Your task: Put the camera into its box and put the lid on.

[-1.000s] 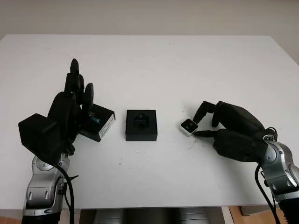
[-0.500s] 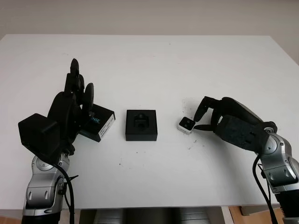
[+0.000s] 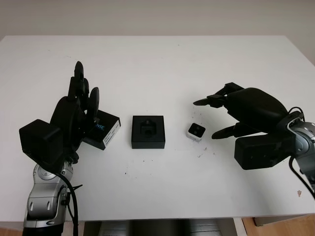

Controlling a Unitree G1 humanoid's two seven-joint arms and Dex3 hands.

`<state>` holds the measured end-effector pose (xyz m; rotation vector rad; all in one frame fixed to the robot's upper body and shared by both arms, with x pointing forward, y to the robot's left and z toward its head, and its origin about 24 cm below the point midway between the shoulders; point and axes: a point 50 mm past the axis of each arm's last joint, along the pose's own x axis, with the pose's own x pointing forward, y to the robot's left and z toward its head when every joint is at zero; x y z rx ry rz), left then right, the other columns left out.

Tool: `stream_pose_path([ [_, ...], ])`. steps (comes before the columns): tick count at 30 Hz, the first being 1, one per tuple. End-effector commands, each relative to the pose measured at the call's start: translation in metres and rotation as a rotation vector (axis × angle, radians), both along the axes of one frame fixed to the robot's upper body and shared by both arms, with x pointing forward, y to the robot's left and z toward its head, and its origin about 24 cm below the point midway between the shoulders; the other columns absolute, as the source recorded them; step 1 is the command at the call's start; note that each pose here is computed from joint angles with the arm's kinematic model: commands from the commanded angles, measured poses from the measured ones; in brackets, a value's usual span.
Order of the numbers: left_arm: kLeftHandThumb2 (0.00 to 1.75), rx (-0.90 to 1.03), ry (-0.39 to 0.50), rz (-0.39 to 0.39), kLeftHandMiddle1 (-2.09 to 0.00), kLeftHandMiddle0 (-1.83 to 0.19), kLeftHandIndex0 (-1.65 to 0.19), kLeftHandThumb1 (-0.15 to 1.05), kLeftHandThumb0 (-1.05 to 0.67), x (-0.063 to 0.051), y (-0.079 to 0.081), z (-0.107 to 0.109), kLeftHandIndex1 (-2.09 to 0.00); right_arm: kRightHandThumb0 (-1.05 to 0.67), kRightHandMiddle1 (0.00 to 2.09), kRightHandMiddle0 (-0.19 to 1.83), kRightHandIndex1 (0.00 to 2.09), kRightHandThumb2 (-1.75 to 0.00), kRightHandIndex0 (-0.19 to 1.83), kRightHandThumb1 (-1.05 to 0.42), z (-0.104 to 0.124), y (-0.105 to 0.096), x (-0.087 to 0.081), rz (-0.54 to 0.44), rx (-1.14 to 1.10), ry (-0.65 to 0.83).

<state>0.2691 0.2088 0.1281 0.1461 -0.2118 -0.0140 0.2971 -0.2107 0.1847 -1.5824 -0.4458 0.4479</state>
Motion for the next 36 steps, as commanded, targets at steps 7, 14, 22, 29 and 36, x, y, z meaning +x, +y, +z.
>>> stream_pose_path([
  [7, 0.6, 0.001, -0.021, 0.011, 0.0, 0.19, 0.19, 1.05, -0.8, -0.001, -0.003, 0.004, 0.0, -0.54, 0.16, 0.54, 0.53, -0.05, 0.39, -0.79, 0.014, 0.006, 0.004, 0.124, -0.084, -0.088],
  [14, 0.6, -0.001, -0.016, 0.011, 0.0, 0.19, 0.19, 1.05, -0.78, -0.004, -0.001, 0.004, 0.0, -0.5, 0.16, 0.57, 0.63, -0.05, 0.36, -0.8, 0.003, 0.011, 0.014, 0.211, -0.17, -0.032],
  [22, 0.59, -0.005, -0.009, 0.017, 0.0, 0.19, 0.19, 1.05, -0.8, -0.006, -0.002, 0.003, 0.0, -0.5, 0.17, 0.6, 0.73, -0.06, 0.32, -0.81, -0.006, 0.008, 0.023, 0.275, -0.226, 0.012],
  [29, 0.59, -0.002, -0.009, 0.015, 0.0, 0.19, 0.19, 1.05, -0.79, -0.006, -0.002, 0.003, 0.0, -0.53, 0.2, 0.61, 0.87, -0.06, 0.27, -0.8, -0.011, 0.01, 0.024, 0.322, -0.237, -0.022],
  [36, 0.59, -0.004, -0.008, 0.02, 0.0, 0.19, 0.19, 1.05, -0.79, -0.006, -0.003, 0.002, 0.0, -0.46, 0.24, 0.63, 0.97, -0.06, 0.28, -0.83, -0.017, 0.008, 0.025, 0.326, -0.217, -0.033],
])
